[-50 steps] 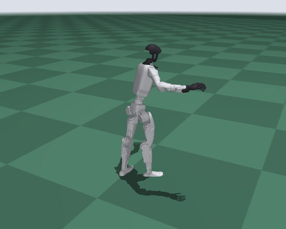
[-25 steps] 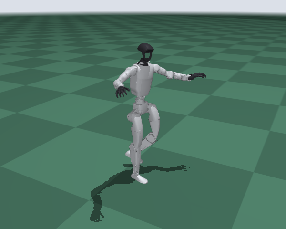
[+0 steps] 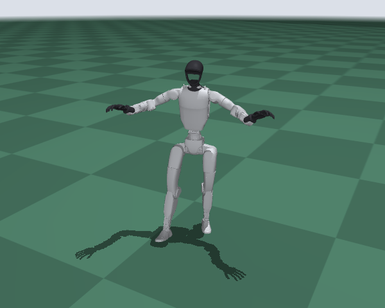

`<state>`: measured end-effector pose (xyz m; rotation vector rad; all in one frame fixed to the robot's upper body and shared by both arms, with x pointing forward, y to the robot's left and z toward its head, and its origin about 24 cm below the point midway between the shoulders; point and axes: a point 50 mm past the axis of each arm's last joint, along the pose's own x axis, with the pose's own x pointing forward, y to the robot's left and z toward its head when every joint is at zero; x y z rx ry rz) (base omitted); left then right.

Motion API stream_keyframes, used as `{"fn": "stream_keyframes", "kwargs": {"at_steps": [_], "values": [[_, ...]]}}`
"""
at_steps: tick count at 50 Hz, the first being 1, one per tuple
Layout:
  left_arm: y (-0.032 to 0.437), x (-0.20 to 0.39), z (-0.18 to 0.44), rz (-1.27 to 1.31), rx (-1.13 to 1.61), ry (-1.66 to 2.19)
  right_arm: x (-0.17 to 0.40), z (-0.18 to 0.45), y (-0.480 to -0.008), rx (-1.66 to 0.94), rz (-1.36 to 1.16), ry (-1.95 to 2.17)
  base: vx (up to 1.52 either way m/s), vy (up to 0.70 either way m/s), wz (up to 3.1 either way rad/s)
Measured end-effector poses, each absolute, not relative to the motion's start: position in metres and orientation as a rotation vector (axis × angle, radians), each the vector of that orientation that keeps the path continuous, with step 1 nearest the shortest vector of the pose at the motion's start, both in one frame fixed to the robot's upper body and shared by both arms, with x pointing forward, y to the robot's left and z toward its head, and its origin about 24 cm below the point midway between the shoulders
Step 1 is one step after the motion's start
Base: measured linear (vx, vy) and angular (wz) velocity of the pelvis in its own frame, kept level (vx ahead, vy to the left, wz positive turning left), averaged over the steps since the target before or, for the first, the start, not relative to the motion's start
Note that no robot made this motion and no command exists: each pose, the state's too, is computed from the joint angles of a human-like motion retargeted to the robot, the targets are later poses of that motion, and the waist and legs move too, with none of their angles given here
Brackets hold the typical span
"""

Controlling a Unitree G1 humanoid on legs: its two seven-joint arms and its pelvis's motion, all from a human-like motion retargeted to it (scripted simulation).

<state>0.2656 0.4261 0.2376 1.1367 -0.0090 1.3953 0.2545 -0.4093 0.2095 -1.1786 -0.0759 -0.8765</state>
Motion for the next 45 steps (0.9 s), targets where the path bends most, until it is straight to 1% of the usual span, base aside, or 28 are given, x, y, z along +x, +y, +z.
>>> {"fn": "stream_keyframes", "kwargs": {"at_steps": [6,11,17,24,30,33,37,42,45], "values": [[0.437,0.261,0.233,1.359,1.191,0.115,0.263,0.206,-0.409,-1.133,-0.831,-0.048,-0.35,0.1,-1.43],[0.46,0.238,0.225,1.351,1.279,0.353,0.266,0.201,-0.409,-1.13,-0.765,0.016,-0.34,-0.02,-1.37],[0.478,0.214,0.215,1.351,1.277,0.518,0.264,0.202,-0.412,-1.134,-0.745,0.06,-0.38,-0.16,-0.93],[0.478,0.212,0.203,1.421,1.093,0.373,0.261,0.233,-0.418,-1.159,-0.891,-0.036,-0.51,-0.28,-0.55],[0.472,0.217,0.188,1.377,1.131,0.386,0.259,0.257,-0.423,-1.189,-0.975,-0.083,-0.54,-0.23,-0.31],[0.471,0.219,0.181,1.327,1.179,0.436,0.258,0.26,-0.426,-1.195,-0.978,-0.072,-0.45,-0.16,0.06],[0.475,0.21,0.172,1.321,1.198,0.606,0.255,0.259,-0.432,-1.195,-0.979,0.023,-0.41,-0.13,0.26],[0.481,0.199,0.173,1.329,1.223,0.794,0.249,0.255,-0.439,-1.177,-0.969,0.133,-0.36,-0.07,0.39],[0.482,0.197,0.177,1.307,1.256,0.84,0.247,0.251,-0.441,-1.162,-0.95,0.16,-0.33,-0.02,0.6]]}}
